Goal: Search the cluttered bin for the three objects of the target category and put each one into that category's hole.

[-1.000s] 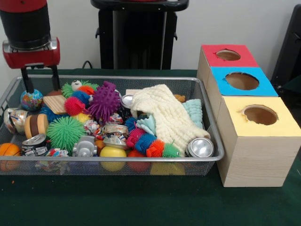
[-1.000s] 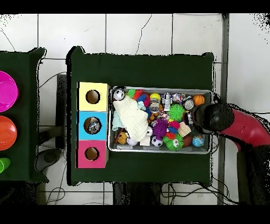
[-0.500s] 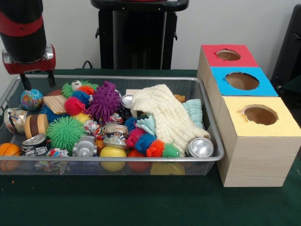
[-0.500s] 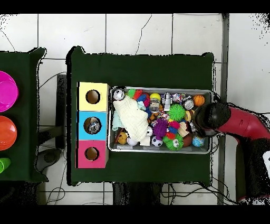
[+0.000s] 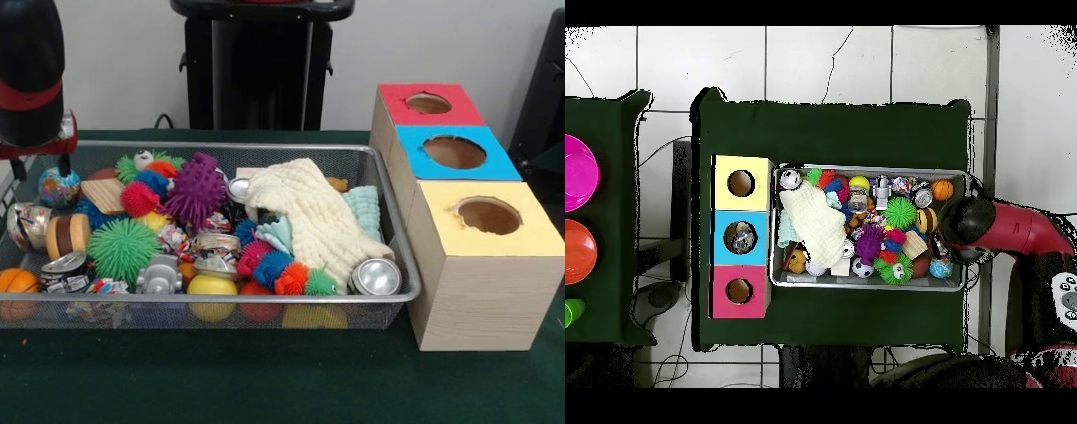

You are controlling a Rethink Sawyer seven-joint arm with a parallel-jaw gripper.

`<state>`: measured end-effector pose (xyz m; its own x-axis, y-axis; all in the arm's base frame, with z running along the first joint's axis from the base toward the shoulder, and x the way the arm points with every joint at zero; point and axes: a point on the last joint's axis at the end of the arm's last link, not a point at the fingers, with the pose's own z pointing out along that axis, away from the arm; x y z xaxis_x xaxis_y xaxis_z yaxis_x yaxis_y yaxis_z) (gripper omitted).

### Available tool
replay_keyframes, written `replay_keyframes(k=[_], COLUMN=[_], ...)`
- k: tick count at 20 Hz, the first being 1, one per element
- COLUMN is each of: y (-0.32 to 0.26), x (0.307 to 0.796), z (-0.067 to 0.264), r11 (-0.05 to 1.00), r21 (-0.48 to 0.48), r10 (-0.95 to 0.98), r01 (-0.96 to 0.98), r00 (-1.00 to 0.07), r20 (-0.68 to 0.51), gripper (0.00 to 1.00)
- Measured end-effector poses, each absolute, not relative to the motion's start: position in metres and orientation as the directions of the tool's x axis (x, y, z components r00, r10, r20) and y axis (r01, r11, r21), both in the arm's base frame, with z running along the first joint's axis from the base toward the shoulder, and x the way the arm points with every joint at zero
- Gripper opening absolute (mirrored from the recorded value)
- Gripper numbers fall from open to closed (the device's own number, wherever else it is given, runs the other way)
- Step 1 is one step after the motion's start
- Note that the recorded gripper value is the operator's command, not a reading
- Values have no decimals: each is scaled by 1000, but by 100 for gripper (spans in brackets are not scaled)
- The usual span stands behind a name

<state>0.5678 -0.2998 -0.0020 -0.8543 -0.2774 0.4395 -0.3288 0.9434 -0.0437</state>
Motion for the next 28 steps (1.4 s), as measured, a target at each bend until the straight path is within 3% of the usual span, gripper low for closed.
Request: replay_keyframes(k=[10,16,28], y=[-277,-257,-218], x=[552,547,535], z=[-47,-56,-70], r11=[924,910,903], r21=[-46,-59,-19], r10=[-339,-374,-400], r01=[-379,-410,-430], r00=[-870,-874,-854], r20=[357,309,332], gripper=[100,100,100])
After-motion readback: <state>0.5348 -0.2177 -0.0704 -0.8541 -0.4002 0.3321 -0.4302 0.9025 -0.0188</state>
